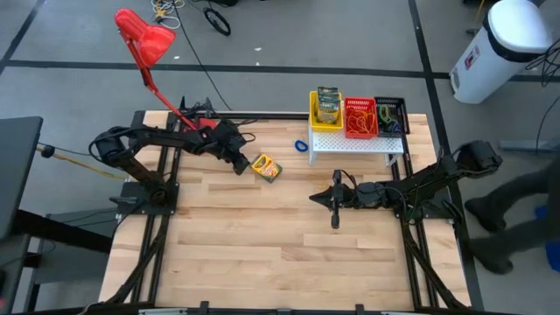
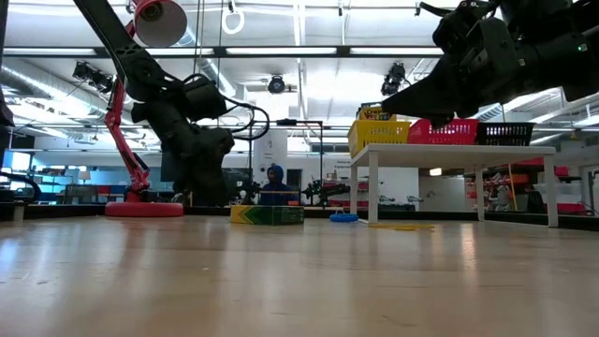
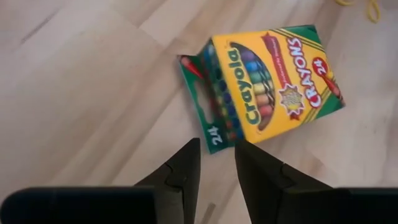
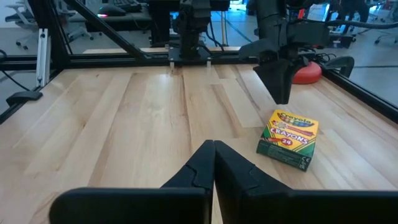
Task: Pick & Place Office Desk Supplies
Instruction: Put the yellow crayon box on the yellow basket
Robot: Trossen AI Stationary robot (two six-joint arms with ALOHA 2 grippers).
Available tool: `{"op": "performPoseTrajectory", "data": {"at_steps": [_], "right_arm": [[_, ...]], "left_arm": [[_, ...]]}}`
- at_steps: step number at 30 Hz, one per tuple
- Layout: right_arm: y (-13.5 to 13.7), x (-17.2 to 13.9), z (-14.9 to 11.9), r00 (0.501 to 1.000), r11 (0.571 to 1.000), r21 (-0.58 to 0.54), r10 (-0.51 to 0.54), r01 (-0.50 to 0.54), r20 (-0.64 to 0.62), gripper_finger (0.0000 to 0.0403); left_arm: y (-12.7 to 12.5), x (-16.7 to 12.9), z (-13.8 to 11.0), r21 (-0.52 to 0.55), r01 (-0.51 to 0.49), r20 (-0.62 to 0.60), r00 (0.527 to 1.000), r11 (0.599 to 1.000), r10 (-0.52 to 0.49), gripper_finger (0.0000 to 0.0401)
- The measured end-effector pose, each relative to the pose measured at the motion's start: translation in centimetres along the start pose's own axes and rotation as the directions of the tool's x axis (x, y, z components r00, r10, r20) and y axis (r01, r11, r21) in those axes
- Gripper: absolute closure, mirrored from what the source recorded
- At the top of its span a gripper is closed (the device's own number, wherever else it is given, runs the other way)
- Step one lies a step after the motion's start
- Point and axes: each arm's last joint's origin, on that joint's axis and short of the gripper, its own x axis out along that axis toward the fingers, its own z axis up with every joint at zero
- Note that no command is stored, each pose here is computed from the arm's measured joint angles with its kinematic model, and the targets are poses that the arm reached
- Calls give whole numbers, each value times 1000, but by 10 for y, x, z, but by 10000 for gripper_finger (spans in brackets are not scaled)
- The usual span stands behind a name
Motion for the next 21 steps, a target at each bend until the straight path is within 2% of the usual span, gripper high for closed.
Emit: {"op": "performPoseTrajectory", "data": {"at_steps": [7,14,21], "right_arm": [[0,0,0,1000,1000,0,0,0,3,390],[-1,0,2,1000,1000,5,-5,5,23,390],[-1,0,2,1000,1000,5,-5,5,22,390]], "left_arm": [[1,2,0,14,-1,2,1000,1000,1,291],[5,19,-6,13,1,-37,999,1000,0,291],[2,21,-2,31,82,-5,997,996,-82,291]]}}
